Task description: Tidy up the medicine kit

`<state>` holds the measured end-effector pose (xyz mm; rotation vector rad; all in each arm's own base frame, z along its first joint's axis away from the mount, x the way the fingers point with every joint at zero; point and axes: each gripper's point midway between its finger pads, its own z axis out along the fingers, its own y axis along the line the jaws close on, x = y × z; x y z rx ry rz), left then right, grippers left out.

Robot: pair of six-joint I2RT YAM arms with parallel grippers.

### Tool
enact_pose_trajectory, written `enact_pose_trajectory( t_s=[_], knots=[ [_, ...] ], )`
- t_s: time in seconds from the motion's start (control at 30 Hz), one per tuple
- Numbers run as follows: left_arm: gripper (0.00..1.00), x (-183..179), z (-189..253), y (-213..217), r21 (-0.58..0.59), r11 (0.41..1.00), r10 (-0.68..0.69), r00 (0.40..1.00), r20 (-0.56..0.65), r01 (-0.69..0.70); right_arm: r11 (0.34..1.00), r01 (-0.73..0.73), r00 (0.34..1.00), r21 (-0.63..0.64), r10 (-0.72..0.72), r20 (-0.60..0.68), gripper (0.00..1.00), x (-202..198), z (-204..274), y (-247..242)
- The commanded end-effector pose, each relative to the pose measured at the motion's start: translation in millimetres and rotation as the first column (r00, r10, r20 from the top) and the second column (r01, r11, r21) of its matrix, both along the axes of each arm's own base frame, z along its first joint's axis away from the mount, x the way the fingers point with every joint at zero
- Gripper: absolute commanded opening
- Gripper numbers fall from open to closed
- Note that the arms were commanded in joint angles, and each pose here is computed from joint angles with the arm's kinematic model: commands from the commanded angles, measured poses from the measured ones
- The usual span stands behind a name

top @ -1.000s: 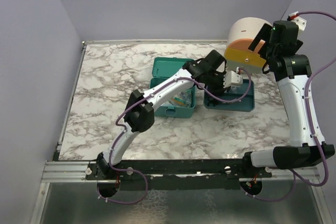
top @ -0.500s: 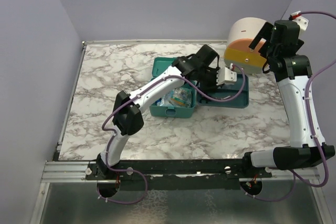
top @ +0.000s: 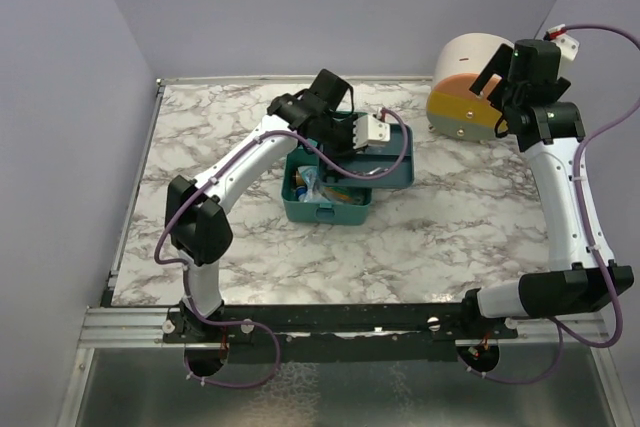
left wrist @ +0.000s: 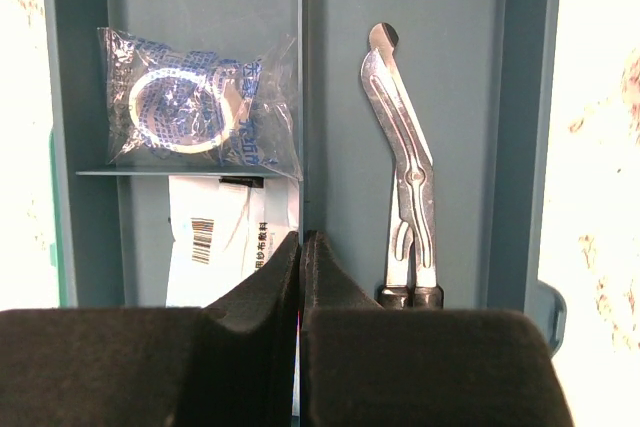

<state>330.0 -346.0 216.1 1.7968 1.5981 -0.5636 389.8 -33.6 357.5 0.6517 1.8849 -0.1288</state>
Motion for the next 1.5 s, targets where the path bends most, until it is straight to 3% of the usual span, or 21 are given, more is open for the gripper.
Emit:
enact_pose_trajectory(
  t_s=[0.0, 0.6, 1.47],
  knots=[
    [0.0, -11, 14, 19, -0.016, 0.997, -0.071, 0.996, 0.044, 0.072, 1.0, 0.016, 1.0, 0.026, -0.016, 0.004, 1.0, 2, -8, 0],
    [0.0, -8, -16, 69, 0.013, 0.998, -0.059, 0.998, 0.011, 0.059, 0.999, 0.037, 0.997, 0.026, -0.035, -0.066, 1.0, -6, -34, -3],
    [0.0, -7, -53, 91, 0.003, 0.999, -0.044, 0.997, -0.065, 0.045, 0.997, 0.037, 0.996, 0.065, -0.032, -0.077, 1.0, -4, -31, 2]
  ],
)
